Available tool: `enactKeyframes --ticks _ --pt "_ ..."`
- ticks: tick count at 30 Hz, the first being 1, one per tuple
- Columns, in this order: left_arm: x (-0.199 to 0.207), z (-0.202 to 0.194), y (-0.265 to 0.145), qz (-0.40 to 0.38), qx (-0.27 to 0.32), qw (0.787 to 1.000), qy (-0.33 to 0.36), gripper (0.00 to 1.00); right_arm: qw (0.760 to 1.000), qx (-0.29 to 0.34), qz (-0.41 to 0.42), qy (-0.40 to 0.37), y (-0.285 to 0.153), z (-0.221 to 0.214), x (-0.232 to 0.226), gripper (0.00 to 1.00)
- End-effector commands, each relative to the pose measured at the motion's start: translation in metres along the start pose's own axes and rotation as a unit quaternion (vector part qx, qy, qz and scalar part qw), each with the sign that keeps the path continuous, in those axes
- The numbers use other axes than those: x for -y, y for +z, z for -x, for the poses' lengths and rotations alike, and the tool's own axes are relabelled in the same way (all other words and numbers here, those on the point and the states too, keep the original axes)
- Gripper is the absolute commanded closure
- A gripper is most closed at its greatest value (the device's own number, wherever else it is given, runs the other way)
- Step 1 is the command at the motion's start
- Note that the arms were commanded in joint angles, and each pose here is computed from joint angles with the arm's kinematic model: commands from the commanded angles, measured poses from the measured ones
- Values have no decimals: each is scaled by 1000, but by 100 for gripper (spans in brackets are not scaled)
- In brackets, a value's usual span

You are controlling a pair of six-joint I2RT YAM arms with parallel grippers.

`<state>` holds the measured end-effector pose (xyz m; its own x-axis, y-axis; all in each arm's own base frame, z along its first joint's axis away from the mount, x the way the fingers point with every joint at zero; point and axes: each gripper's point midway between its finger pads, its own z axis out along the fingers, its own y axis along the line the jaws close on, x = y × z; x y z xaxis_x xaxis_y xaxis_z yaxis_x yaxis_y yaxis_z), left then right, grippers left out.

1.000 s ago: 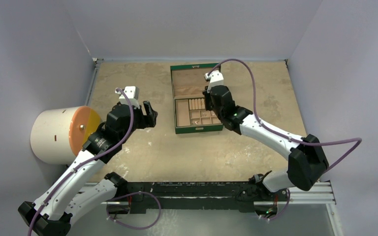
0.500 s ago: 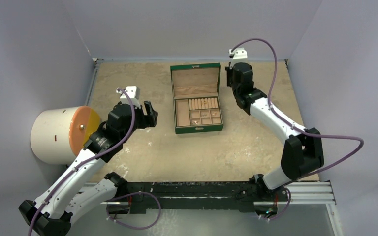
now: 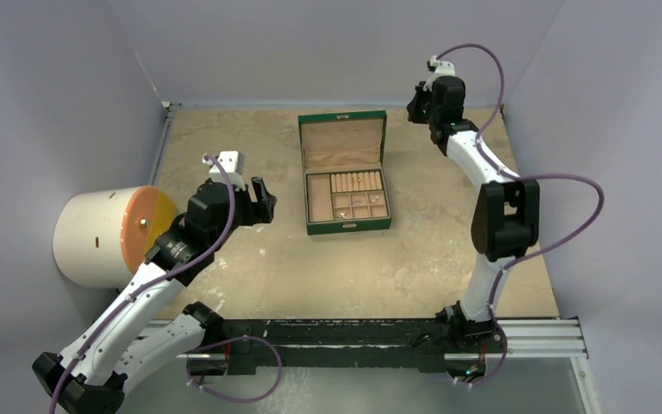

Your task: Organize the mixed jewelry

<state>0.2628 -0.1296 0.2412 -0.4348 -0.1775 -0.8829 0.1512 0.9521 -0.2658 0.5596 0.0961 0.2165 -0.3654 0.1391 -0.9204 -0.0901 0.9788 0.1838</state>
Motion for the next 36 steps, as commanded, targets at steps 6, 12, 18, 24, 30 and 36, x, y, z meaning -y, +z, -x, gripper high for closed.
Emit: enactKeyframes --ticks 6,12,18,24,30,36 --pt "0 19 -10 -6 37 999 -6 27 979 -47 164 109 39 3 -47 100" --pt "-1 19 -10 -4 38 999 -8 27 936 -71 312 148 42 -9 -91 100" --pt "-2 21 -12 0 43 999 -11 18 908 -79 378 162 27 -13 -108 100" --pt "-2 22 -13 -1 44 999 -12 15 885 -78 430 158 -3 -16 -120 100" --pt "-3 22 -13 1 44 999 -13 12 878 -75 448 152 -35 -21 -126 100" --pt "-2 21 -13 -1 44 999 -15 11 884 -81 436 149 -62 -36 -126 100"
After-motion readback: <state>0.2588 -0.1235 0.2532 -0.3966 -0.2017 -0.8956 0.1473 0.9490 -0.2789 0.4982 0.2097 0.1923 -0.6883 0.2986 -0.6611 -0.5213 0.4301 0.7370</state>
